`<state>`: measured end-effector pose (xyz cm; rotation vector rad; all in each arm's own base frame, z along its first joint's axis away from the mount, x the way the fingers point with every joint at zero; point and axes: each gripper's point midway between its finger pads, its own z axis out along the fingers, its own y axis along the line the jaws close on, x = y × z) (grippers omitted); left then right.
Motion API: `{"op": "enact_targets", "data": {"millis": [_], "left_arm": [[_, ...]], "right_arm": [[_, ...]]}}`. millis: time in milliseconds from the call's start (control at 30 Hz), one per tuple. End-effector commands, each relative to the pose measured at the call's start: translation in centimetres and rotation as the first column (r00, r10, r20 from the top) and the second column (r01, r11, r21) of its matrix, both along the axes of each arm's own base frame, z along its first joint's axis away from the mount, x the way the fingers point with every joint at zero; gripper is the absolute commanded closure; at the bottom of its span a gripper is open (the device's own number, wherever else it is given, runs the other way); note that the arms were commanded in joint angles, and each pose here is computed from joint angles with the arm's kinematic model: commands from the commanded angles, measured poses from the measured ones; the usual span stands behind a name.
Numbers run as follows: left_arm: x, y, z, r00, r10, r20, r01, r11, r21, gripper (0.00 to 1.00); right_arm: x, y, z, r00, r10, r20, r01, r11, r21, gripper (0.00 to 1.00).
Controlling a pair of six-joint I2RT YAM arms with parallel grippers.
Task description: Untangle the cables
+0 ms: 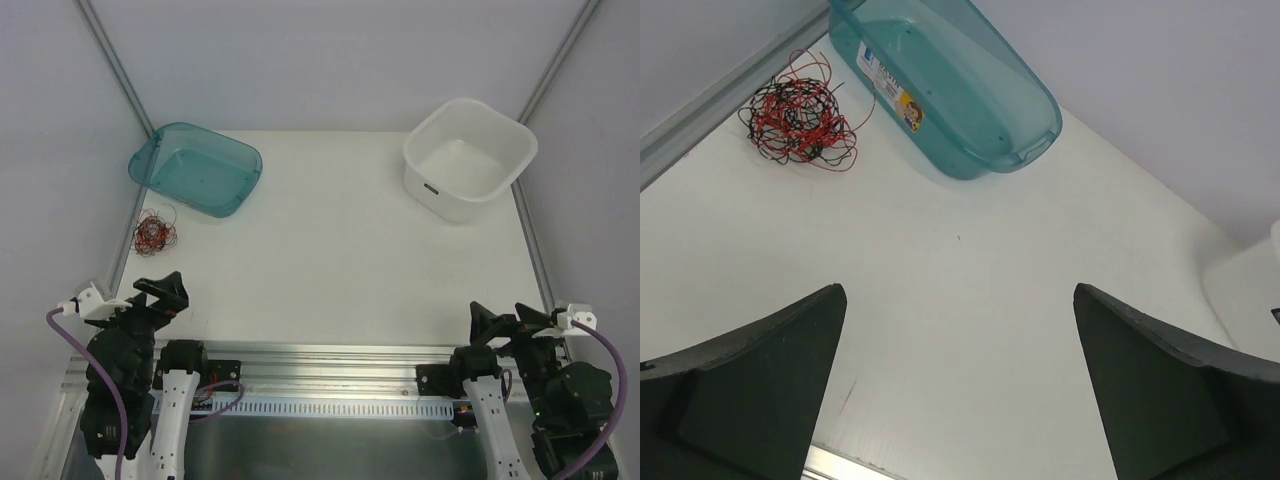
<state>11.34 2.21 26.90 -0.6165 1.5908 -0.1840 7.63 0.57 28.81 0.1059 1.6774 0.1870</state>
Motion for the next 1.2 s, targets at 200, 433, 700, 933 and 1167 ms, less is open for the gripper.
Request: {"op": "enact_targets", "data": {"millis": [200, 433, 700, 933, 1167], "left_arm": [[1.2, -2.7, -2.2, 0.996, -0.085, 0.025, 0.088, 0.977, -0.196, 0.01], [6.2, -3.7, -8.4, 0.966, -0.079, -0.246, -0.021, 0.924, -0.382, 0.01], [13.4, -3.1, -13.3, 0.853, -0.045, -0.519, -0.168, 0.92, -0.355, 0.01], [18.7, 4.1, -11.3, 0.806, 0.23, -0.546, -0.402, 0.89, -0.217, 0.01], [21.2, 10.1, -13.5, 0.697, 0.375, -0.612, -0.576, 0.8, -0.167, 0.01]], "right_arm": [[-0.7, 6.5, -0.3, 0.94, 0.338, 0.042, -0.341, 0.936, 0.094, 0.0], [1.3, 7.4, -2.8, 0.926, 0.358, -0.121, -0.331, 0.923, 0.196, 0.0], [1.5, 7.9, -4.4, 0.909, 0.381, -0.171, -0.34, 0.913, 0.227, 0.0], [1.1, 7.5, -5.0, 0.906, 0.387, -0.175, -0.359, 0.918, 0.172, 0.01], [0.5, 7.1, -5.0, 0.907, 0.388, -0.16, -0.372, 0.92, 0.123, 0.0]]}}
